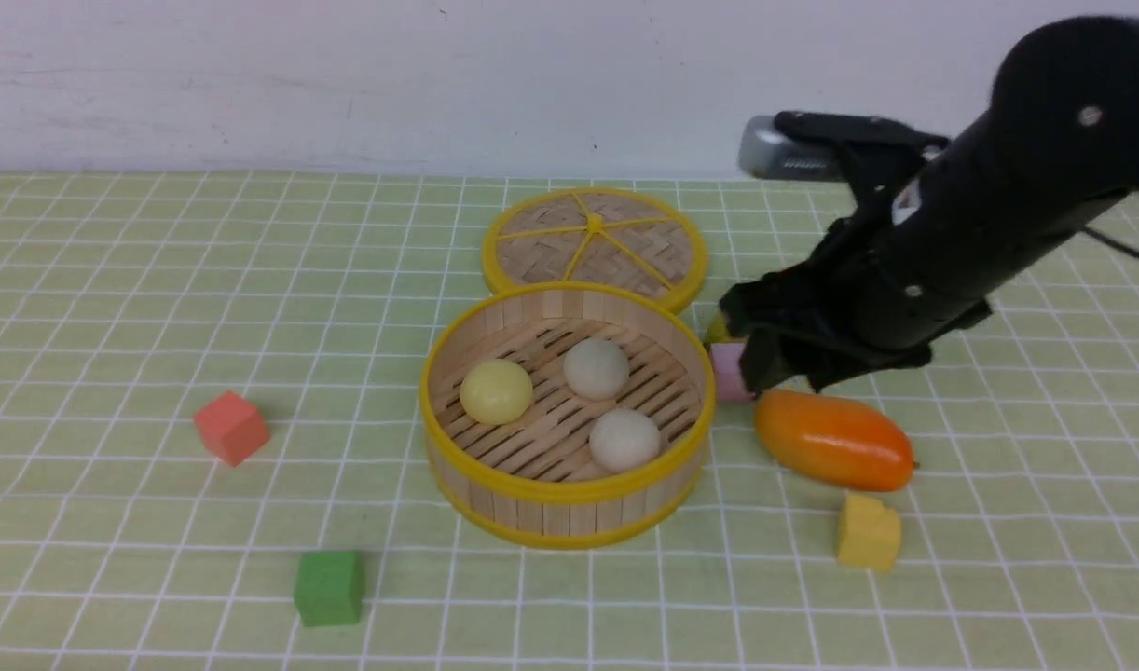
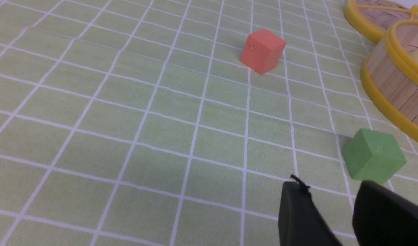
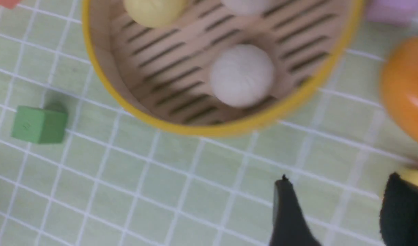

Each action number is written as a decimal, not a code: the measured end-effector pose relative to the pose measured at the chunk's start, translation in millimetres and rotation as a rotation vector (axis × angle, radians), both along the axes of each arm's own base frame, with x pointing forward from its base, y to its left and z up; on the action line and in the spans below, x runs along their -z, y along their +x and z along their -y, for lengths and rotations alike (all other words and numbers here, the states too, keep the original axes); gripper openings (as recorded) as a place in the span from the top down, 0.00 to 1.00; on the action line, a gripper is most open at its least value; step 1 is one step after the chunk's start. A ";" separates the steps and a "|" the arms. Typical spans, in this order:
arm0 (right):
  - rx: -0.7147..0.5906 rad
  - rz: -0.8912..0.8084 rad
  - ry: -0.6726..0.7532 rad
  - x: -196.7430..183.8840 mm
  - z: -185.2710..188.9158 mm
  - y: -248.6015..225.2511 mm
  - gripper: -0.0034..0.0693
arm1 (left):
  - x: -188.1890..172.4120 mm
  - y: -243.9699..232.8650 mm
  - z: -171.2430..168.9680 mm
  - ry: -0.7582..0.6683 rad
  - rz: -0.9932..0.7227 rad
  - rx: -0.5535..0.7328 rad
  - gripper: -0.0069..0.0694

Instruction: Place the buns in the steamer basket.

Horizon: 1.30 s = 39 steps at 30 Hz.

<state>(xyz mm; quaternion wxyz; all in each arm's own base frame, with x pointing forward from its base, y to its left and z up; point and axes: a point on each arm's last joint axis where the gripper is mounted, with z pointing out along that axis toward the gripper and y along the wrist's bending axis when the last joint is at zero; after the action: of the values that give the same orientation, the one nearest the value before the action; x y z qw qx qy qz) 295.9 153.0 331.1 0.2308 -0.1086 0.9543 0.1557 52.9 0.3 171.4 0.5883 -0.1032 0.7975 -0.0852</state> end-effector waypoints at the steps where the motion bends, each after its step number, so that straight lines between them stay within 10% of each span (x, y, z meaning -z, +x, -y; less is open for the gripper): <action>1: 0.003 0.011 -0.016 -7.2 5.3 -7.5 0.52 | 0.0 0.0 0.0 0.000 0.000 0.000 0.60; 13: 0.023 0.249 0.044 -19.7 86.7 -170.9 0.98 | 0.0 0.0 0.0 0.000 0.000 0.000 0.60; 23: 0.041 0.506 0.149 36.5 133.2 -266.1 0.98 | 0.0 0.0 0.0 0.000 0.000 0.000 0.60; 39: 0.043 0.521 0.146 53.4 136.8 -272.2 0.97 | 0.0 0.0 0.0 0.000 0.000 0.000 0.60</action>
<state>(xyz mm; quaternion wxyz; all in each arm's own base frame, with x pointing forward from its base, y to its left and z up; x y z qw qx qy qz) 23.6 16.2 277.7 0.4788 -0.1079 0.8512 0.1858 52.9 0.3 171.4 0.5883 -0.1032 0.7975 -0.0852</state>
